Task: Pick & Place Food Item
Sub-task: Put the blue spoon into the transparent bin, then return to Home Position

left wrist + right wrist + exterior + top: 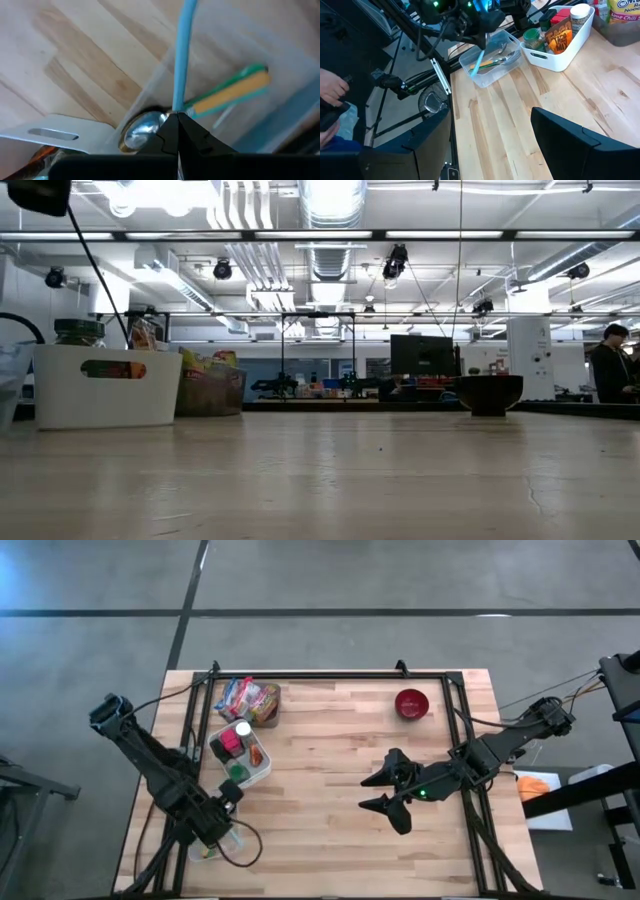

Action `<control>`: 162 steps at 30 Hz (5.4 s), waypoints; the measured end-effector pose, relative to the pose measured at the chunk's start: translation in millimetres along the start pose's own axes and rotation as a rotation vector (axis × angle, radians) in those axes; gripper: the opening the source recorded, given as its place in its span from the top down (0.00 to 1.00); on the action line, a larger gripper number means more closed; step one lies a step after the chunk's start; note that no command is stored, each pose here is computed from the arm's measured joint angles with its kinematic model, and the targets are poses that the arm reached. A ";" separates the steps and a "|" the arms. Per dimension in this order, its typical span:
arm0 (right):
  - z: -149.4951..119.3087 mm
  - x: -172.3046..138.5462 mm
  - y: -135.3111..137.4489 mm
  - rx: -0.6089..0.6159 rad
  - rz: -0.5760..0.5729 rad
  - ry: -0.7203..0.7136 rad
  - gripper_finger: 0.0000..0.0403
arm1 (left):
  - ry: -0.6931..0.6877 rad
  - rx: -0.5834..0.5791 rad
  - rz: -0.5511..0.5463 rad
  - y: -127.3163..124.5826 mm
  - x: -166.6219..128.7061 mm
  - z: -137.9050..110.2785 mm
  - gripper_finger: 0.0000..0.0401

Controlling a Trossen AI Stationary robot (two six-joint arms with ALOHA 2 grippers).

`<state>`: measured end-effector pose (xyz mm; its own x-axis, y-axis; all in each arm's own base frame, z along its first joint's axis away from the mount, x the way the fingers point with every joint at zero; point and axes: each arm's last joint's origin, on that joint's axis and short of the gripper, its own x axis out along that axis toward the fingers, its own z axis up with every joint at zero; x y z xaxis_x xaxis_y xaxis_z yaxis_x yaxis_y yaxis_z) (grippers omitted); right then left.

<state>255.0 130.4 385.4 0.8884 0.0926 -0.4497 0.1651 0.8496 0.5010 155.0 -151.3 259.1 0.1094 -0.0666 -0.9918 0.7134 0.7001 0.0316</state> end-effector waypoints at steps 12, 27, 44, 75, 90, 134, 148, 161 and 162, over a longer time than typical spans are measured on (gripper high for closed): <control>0.0 0.0 0.0 0.000 0.000 0.000 0.33 | 0.045 0.218 -0.099 -10.0 13.6 -32.5 1.00; 0.0 0.0 0.0 0.000 0.000 0.000 0.33 | 0.073 0.659 -0.201 -12.6 34.7 -46.4 1.00; 0.0 0.0 0.0 0.000 0.000 0.000 0.33 | -0.012 0.895 -0.171 -13.1 63.5 -48.5 1.00; 0.0 0.0 0.0 0.000 0.000 0.000 0.33 | -0.110 0.899 -0.124 -13.7 81.6 -46.4 1.00; 0.0 0.0 0.0 0.000 0.000 0.000 0.33 | -0.148 0.762 -0.111 -13.7 80.6 -41.3 0.80; 0.1 -0.2 -0.2 -0.064 -0.001 0.001 0.33 | -1.314 -0.660 0.243 24.6 -78.2 -51.4 0.45; 30.2 -23.7 -13.5 -0.511 0.020 -0.130 0.33 | -1.371 -1.079 0.496 77.7 -91.7 -109.4 0.45; 45.1 -127.8 -69.9 -0.465 0.133 -0.393 0.33 | -1.355 -1.064 0.437 82.1 -88.8 -113.0 0.45; 40.5 -131.2 -75.5 -0.459 0.136 -0.416 0.33 | -1.332 -1.069 0.440 82.1 -85.3 -113.5 0.45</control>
<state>143.3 33.1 436.6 0.9959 0.0844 -0.0334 -0.0796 0.9891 0.1242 125.7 -7.4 332.3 0.9790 0.1382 -0.1496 -0.1864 0.9041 -0.3846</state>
